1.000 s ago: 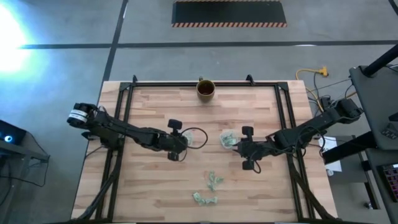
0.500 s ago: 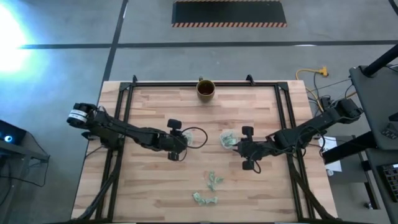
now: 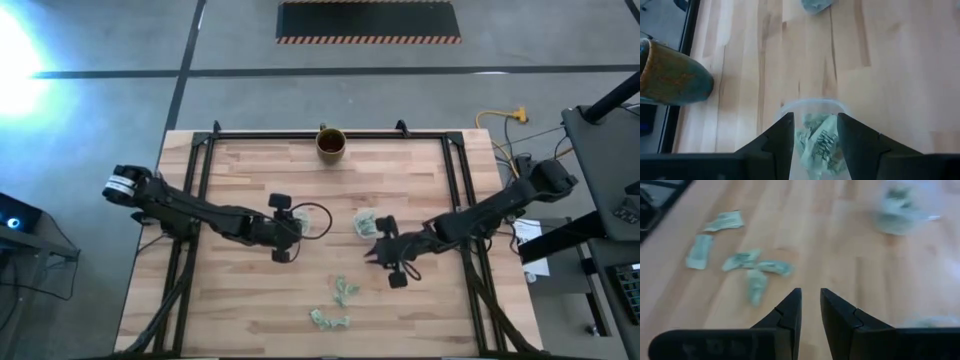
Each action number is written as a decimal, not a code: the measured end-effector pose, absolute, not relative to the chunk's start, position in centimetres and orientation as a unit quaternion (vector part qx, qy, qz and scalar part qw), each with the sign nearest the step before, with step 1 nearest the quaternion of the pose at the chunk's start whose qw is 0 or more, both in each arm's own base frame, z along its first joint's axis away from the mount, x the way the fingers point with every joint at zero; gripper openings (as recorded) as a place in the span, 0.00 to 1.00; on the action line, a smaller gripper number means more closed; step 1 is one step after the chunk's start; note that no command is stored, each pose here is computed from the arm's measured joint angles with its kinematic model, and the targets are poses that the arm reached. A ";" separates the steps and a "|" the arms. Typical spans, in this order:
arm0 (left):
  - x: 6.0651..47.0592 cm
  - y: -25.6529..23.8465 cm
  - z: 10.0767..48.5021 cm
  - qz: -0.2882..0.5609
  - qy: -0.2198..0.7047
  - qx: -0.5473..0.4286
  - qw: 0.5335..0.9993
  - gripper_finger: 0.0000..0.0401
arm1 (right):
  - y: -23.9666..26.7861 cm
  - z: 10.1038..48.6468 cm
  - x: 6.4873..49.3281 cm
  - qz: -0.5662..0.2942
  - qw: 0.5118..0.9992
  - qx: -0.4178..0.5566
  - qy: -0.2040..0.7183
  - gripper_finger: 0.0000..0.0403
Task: Pick and place Stevia / Truvia into bins
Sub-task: Put the white stevia packet into the right transparent container
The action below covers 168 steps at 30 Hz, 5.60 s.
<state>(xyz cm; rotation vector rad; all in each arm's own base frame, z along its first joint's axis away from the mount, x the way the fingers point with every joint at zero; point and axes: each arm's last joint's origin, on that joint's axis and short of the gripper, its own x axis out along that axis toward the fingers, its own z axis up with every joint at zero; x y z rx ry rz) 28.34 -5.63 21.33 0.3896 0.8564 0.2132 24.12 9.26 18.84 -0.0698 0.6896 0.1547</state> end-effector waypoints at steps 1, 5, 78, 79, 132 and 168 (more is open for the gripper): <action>28.1 -5.7 21.5 0.101 0.413 0.187 0.886 0.33 | 9.4 18.5 24.4 0.085 0.937 -0.029 0.339 0.15; 27.3 -6.0 22.5 0.097 0.400 0.178 0.894 0.33 | 10.0 17.1 25.3 0.099 0.934 -0.019 0.343 0.15; 26.7 -6.2 22.8 0.100 0.387 0.160 0.903 0.33 | 11.9 11.9 31.5 0.127 0.920 -0.070 0.363 0.34; 26.7 -6.2 22.8 0.100 0.386 0.160 0.903 0.33 | 11.8 11.9 31.6 0.127 0.921 -0.070 0.363 0.34; 26.6 -6.3 22.8 0.098 0.390 0.161 0.902 0.33 | 8.8 17.6 29.4 -0.066 0.896 -0.187 0.397 0.02; 26.8 -6.4 22.9 0.098 0.378 0.159 0.907 0.33 | 5.6 18.1 25.8 -0.186 0.863 -0.139 0.449 0.34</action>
